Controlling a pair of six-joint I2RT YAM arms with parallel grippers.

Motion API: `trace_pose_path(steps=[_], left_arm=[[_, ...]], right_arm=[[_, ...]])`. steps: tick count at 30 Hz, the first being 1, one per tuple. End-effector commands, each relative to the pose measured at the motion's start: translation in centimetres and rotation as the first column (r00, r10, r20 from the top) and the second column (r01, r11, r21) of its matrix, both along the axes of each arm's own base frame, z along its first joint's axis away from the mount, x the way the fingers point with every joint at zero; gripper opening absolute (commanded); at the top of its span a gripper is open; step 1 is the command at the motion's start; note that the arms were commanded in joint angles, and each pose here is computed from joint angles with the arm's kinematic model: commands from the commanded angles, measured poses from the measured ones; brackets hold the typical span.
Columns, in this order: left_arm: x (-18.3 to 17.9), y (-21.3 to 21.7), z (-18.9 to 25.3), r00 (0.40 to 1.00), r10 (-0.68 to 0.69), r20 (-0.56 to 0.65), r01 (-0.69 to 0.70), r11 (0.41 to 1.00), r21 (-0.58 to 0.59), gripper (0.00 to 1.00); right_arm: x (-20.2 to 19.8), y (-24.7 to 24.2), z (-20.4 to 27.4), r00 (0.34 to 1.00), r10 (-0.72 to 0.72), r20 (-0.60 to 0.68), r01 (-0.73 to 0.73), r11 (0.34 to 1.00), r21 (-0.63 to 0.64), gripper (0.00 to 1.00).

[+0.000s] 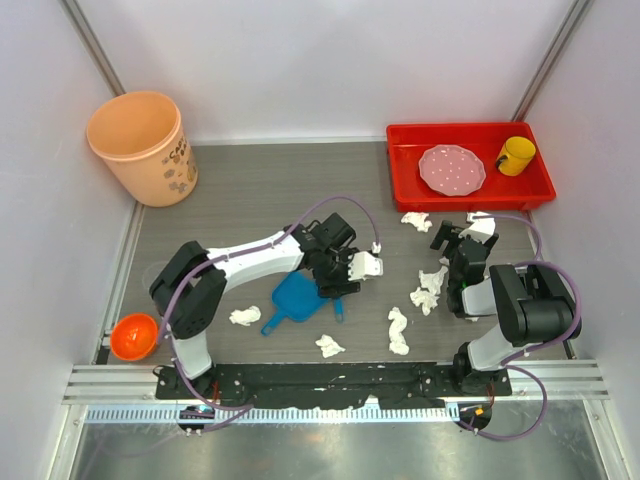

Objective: Sweep away the paper scraps from the table

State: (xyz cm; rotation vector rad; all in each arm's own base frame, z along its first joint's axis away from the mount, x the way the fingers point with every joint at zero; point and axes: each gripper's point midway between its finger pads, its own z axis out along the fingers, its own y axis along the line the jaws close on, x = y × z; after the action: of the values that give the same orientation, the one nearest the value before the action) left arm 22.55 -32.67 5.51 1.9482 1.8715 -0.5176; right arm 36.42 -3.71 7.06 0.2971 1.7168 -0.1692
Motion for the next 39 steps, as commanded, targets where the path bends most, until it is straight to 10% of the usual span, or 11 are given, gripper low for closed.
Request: trace_pose_path(steps=[1,39], left_arm=[[0.5,-2.3,0.6,0.999,-0.012,0.035,0.013,0.999,-0.039,0.61],[-0.2,-3.7,-1.2,0.945,0.322,-0.058,-0.307,0.934,0.186,0.43]], right_arm=[[0.7,-0.1,1.7,0.998,-0.005,0.062,0.006,1.000,-0.004,0.91],[0.7,0.0,1.7,0.998,-0.006,0.063,0.006,1.000,-0.002,0.90]])
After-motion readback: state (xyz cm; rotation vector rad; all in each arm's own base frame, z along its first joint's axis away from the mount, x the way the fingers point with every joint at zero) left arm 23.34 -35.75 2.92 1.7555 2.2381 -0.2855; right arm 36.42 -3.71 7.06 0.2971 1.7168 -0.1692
